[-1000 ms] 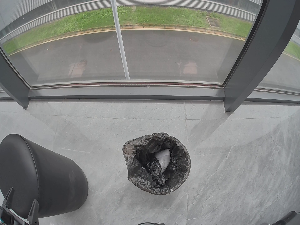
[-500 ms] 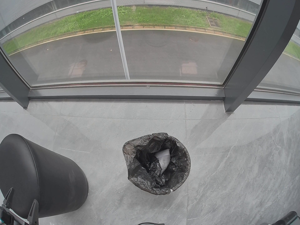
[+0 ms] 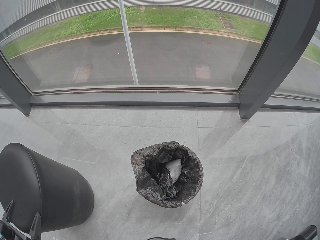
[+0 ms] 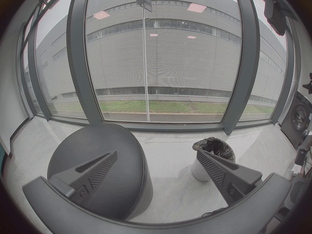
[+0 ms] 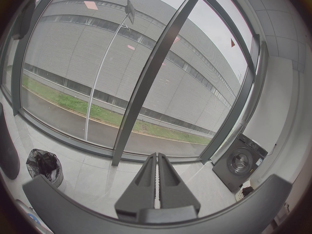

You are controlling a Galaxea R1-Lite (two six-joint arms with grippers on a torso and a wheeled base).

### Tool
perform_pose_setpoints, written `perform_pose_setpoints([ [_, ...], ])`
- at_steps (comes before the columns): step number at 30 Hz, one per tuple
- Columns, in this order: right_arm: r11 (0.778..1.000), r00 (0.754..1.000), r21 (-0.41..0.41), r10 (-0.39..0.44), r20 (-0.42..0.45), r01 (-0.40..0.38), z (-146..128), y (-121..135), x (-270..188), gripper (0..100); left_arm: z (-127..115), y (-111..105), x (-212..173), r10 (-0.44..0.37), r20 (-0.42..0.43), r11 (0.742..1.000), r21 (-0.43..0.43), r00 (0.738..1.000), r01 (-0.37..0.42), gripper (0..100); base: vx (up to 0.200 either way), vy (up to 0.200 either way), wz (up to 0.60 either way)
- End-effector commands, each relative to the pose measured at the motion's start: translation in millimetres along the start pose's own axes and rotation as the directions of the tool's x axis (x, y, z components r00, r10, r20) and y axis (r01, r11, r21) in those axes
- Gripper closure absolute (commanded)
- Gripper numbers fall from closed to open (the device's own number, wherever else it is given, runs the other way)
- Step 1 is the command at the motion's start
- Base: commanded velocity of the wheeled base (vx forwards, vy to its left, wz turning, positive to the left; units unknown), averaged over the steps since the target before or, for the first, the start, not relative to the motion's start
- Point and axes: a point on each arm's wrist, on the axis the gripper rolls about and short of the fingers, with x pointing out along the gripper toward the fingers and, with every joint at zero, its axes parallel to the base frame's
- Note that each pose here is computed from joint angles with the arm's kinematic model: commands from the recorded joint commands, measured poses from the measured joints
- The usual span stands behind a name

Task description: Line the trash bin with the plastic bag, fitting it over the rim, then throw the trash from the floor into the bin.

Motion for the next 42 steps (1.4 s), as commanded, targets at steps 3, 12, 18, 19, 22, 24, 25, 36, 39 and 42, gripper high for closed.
perform_pose_setpoints([
  [3, 0.999, 0.999, 0.023, 0.035, 0.008, -0.036, -74.3, 43.9, 32.9, 100, -5.2, 0.0, 0.0, 0.000, 0.000, 1.000, -0.001, 1.000, 0.000, 0, 0.000, 0.000, 0.00],
  [12, 0.979, 0.981, 0.073, 0.190, 0.042, -0.192, -113.6, 66.0, 39.9, 100, -5.4, 0.0, 0.0, 0.000, -0.002, 1.000, -0.001, 1.000, 0.000, 0, 0.000, 0.000, 0.00],
  [18, 0.954, 0.954, 0.103, 0.291, -0.080, -0.282, -128.0, 71.9, 38.2, 100, -5.4, 0.0, 0.0, 0.000, -0.002, 1.000, -0.001, 1.000, 0.000, 0, 0.000, 0.000, 0.00],
  [19, 0.949, 0.947, 0.122, 0.303, -0.108, -0.290, -131.1, 72.8, 37.6, 100, -5.4, 0.0, 0.0, 0.000, -0.002, 1.000, -0.001, 1.000, 0.000, 0, 0.000, 0.000, 0.00],
  [22, 0.923, 0.928, 0.199, 0.355, -0.112, -0.329, -132.2, 74.3, 37.0, 100, -5.4, 0.0, 0.0, 0.000, -0.002, 1.000, -0.001, 1.000, 0.000, 0, 0.000, 0.000, 0.00],
  [24, 0.902, 0.916, 0.247, 0.388, -0.106, -0.354, -132.4, 75.1, 36.6, 100, -5.4, 0.0, 0.0, 0.000, -0.002, 1.000, -0.001, 1.000, 0.000, 0, 0.000, 0.000, 0.00],
  [25, 0.888, 0.907, 0.276, 0.409, -0.102, -0.369, -132.1, 75.4, 36.3, 100, -5.4, 0.0, 0.0, 0.000, -0.002, 1.000, -0.001, 1.000, 0.000, 0, 0.000, 0.000, 0.00],
  [36, 0.821, 0.841, 0.260, 0.538, -0.059, -0.508, -131.6, 78.6, 34.8, 100, -5.4, 0.0, 0.0, 0.000, -0.002, 1.000, -0.001, 1.000, 0.000, 0, 0.000, 0.000, 0.00],
  [39, 0.828, 0.840, 0.251, 0.535, -0.090, -0.500, -135.0, 79.3, 34.3, 100, -5.4, 0.0, 0.0, 0.000, -0.002, 1.000, -0.001, 1.000, 0.000, 0, 0.000, 0.000, 0.00],
  [42, 0.828, 0.835, 0.271, 0.536, -0.125, -0.491, -137.1, 79.4, 33.5, 100, -5.4, 0.0, 0.0, 0.000, -0.002, 1.000, -0.001, 1.000, 0.000, 0, 0.000, 0.000, 0.00],
])
